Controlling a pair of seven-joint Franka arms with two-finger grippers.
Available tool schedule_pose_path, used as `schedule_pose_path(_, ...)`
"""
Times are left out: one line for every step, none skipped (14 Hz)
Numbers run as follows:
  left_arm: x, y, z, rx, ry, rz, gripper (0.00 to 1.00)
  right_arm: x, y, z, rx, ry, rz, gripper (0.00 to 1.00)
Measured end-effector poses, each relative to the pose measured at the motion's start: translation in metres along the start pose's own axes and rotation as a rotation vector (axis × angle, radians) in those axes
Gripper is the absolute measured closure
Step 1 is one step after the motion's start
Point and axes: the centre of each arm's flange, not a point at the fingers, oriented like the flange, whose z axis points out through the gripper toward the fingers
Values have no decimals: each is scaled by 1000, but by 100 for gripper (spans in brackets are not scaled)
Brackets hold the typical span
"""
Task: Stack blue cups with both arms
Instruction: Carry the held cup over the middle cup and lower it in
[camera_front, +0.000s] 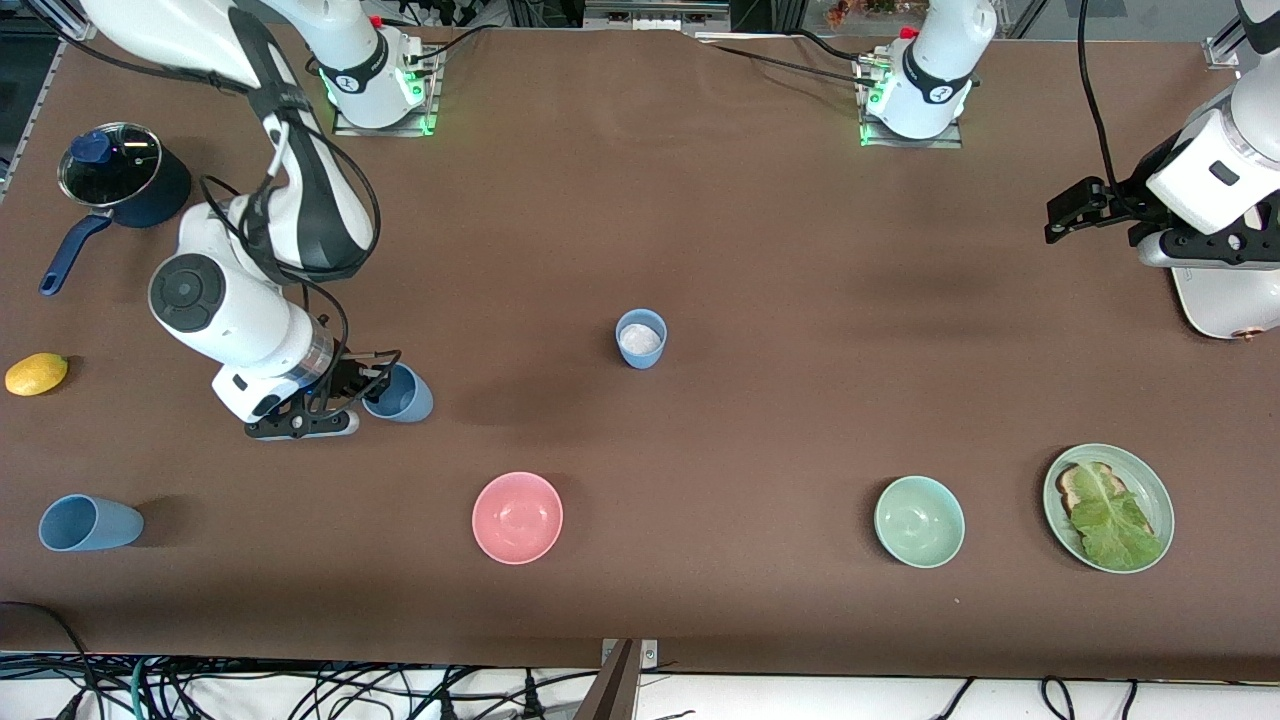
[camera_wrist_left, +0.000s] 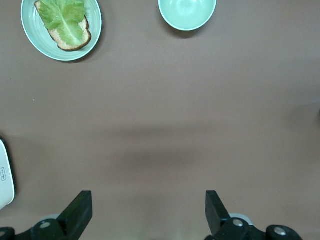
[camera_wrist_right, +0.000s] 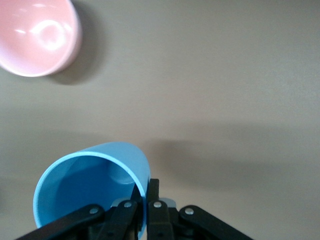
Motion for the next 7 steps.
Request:
schedule_pose_path(0, 0, 0, 0, -1, 0, 0, 1, -15, -19, 3, -6, 10, 96)
schedule_pose_path(0, 0, 0, 0, -1, -1, 0, 0, -34, -34, 4, -9, 20, 96)
schedule_pose_path(0, -1, 0, 0, -1, -1, 0, -2, -57, -44, 6, -10, 29, 96)
schedule_pose_path(0, -1, 0, 0, -1, -1, 0, -8, -82, -51, 6, -12, 41, 96)
schedule_pose_path(0, -1, 0, 0, -2, -1, 0, -16, -112, -56, 7, -13, 57, 96)
schedule_pose_path(0, -1, 0, 0, -2, -1, 0, -26, -142, -59, 8, -12, 75, 96)
schedule_pose_path(0, -1, 0, 0, -3, -1, 0, -37, -171, -61, 8, -8, 97, 96)
